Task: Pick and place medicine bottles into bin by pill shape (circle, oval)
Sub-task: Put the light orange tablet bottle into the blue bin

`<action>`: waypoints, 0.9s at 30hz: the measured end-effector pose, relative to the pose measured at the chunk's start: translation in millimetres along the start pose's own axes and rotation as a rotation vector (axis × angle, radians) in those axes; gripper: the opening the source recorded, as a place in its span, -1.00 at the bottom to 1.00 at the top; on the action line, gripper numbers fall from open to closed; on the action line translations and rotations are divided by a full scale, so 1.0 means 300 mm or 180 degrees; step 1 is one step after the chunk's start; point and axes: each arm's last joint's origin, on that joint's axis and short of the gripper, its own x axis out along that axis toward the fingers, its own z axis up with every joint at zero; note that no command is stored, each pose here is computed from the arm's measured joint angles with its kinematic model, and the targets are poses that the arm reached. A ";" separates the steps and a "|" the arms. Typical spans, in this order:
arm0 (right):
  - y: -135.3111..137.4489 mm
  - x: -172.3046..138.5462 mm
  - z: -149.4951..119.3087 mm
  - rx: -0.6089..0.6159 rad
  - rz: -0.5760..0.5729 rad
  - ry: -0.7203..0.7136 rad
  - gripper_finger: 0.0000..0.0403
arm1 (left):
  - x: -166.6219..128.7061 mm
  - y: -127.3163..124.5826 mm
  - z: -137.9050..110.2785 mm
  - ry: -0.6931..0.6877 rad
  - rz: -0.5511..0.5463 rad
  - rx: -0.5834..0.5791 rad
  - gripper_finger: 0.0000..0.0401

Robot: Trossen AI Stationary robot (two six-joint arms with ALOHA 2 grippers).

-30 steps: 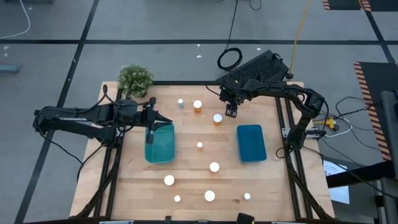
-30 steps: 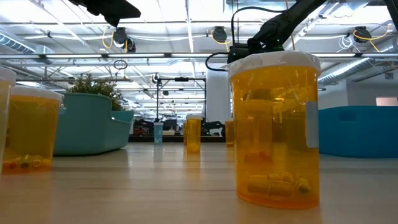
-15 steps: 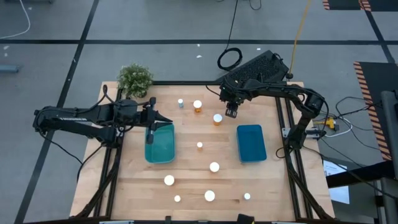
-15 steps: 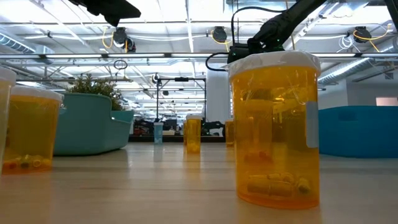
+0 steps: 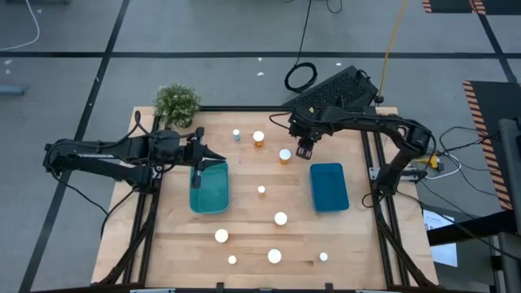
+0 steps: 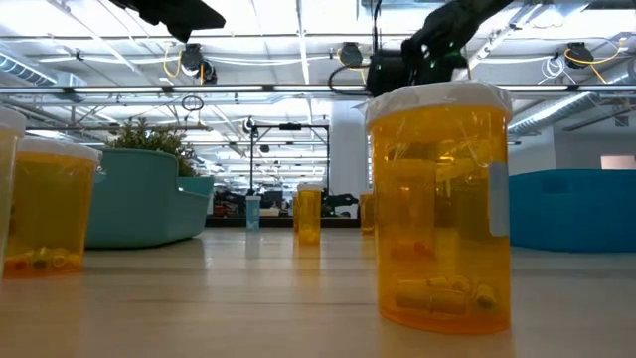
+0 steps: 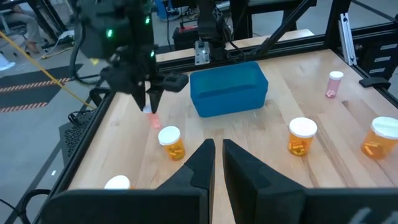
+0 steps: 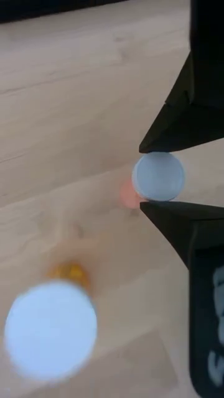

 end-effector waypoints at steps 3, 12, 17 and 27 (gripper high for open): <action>0.031 -0.058 -0.012 0.0104 0.0020 -0.0095 -0.41 | 0.000 0.000 0.000 -0.0001 0.0000 0.0001 -0.82; 0.157 -0.251 -0.081 0.0272 0.0183 -0.0416 -0.42 | 0.000 0.001 0.007 -0.0069 0.0014 0.0037 -0.82; 0.222 -0.326 -0.131 0.0293 0.0305 -0.0502 -0.43 | 0.000 0.001 0.007 -0.0068 0.0014 0.0037 -0.82; 0.296 -0.381 -0.237 0.0550 0.0302 -0.0017 -0.43 | 0.000 0.001 0.007 -0.0068 0.0013 0.0032 -0.82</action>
